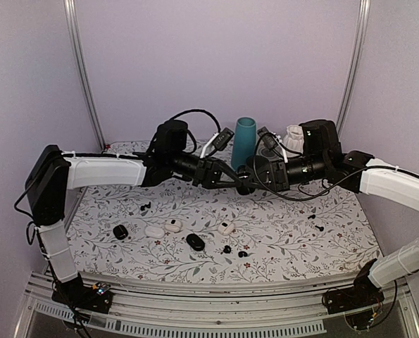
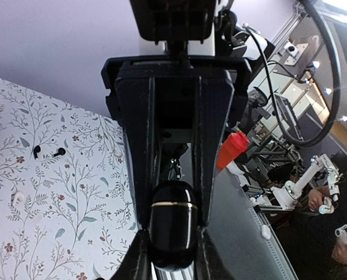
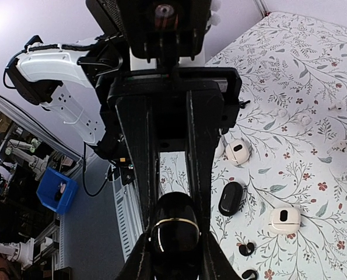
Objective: Insert the wireless bluetooth earbuds into the charging case
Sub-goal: Pass from the right arm to the left
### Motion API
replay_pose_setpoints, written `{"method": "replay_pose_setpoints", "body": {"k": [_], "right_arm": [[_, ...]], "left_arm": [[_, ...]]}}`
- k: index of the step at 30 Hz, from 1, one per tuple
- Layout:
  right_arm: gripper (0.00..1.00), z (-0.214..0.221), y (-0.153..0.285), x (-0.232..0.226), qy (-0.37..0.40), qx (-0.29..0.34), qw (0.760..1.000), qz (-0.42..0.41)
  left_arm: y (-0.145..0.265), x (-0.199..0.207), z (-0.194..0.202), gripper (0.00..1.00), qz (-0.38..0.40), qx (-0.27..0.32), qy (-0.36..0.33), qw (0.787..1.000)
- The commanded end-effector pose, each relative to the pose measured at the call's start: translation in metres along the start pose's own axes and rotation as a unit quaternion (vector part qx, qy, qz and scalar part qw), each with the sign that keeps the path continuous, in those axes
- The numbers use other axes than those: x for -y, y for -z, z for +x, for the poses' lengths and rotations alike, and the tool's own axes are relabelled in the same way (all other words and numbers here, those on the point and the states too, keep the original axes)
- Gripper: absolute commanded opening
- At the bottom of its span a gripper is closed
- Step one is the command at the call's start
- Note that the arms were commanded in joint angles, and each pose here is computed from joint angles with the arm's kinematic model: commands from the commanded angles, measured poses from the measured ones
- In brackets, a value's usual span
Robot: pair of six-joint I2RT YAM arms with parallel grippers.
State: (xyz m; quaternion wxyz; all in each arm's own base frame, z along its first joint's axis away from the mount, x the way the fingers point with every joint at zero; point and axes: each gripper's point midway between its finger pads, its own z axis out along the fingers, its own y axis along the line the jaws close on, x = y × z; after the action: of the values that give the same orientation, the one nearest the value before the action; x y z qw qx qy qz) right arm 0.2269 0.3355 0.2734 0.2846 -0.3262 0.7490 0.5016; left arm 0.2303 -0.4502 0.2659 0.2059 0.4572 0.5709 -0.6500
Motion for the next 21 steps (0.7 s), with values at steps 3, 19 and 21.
{"method": "replay_pose_setpoints", "body": {"k": [3,19,21], "right_arm": [[0.11,-0.016,-0.001,-0.001,0.023,0.021,0.999,0.013],[0.60,-0.046,0.028,-0.009,0.053,0.137,0.988,0.043],[0.65,-0.050,0.032,-0.010,0.052,0.157,0.985,0.044]], "left_arm": [[-0.008,0.006,0.001,0.00,0.014,0.000,-0.006,1.000],[0.025,0.020,-0.037,0.00,0.012,0.142,-0.016,0.990],[0.027,0.019,-0.041,0.00,0.004,0.157,-0.016,0.988]]}}
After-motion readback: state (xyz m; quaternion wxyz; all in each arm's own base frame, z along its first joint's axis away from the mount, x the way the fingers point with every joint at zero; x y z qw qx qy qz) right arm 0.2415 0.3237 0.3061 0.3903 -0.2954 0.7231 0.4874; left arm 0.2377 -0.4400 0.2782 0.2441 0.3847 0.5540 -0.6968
